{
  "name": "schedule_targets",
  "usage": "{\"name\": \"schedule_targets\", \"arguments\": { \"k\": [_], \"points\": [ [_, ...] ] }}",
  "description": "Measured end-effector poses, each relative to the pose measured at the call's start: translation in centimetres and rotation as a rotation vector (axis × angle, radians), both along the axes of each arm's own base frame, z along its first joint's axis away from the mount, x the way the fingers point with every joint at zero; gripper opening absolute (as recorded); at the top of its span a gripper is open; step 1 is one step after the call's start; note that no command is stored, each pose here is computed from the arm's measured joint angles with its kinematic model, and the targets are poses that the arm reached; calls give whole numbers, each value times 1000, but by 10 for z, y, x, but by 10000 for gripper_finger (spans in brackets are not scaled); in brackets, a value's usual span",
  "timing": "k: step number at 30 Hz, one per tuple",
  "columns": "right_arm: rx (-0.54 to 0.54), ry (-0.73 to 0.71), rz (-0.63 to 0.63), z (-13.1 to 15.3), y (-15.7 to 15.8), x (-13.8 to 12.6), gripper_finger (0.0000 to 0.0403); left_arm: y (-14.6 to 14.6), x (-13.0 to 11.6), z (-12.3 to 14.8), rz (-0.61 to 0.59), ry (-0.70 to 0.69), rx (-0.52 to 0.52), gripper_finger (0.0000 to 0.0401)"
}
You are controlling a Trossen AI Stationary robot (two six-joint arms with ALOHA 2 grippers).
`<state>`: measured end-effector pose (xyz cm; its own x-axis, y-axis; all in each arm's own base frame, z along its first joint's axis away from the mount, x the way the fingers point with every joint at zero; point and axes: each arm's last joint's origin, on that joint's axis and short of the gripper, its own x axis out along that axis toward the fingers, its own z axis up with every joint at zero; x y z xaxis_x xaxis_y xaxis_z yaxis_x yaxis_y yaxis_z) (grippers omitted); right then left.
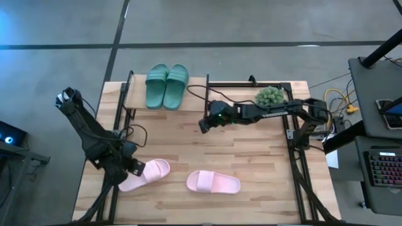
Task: Pick and place slides into the shelf
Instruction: Adjust the shelf
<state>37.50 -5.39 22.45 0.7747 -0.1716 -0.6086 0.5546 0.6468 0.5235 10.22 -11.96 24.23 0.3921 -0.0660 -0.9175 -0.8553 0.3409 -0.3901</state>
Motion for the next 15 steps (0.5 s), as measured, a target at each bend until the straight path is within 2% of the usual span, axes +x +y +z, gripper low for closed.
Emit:
{"name": "schedule_targets", "arguments": {
  "k": [5, 11, 15],
  "points": [
    [-86, 92, -48, 2, -5, -4, 28, -15, -5, -8, 2, 58, -23, 0],
    [-102, 107, -76, 0, -21, -7, 28, -33, -4, -14, -8, 45, -67, 0],
    [-102, 111, -101, -1, -34, -10, 28, -39, 0, -21, -5, 52, -50, 0]
  ]
}}
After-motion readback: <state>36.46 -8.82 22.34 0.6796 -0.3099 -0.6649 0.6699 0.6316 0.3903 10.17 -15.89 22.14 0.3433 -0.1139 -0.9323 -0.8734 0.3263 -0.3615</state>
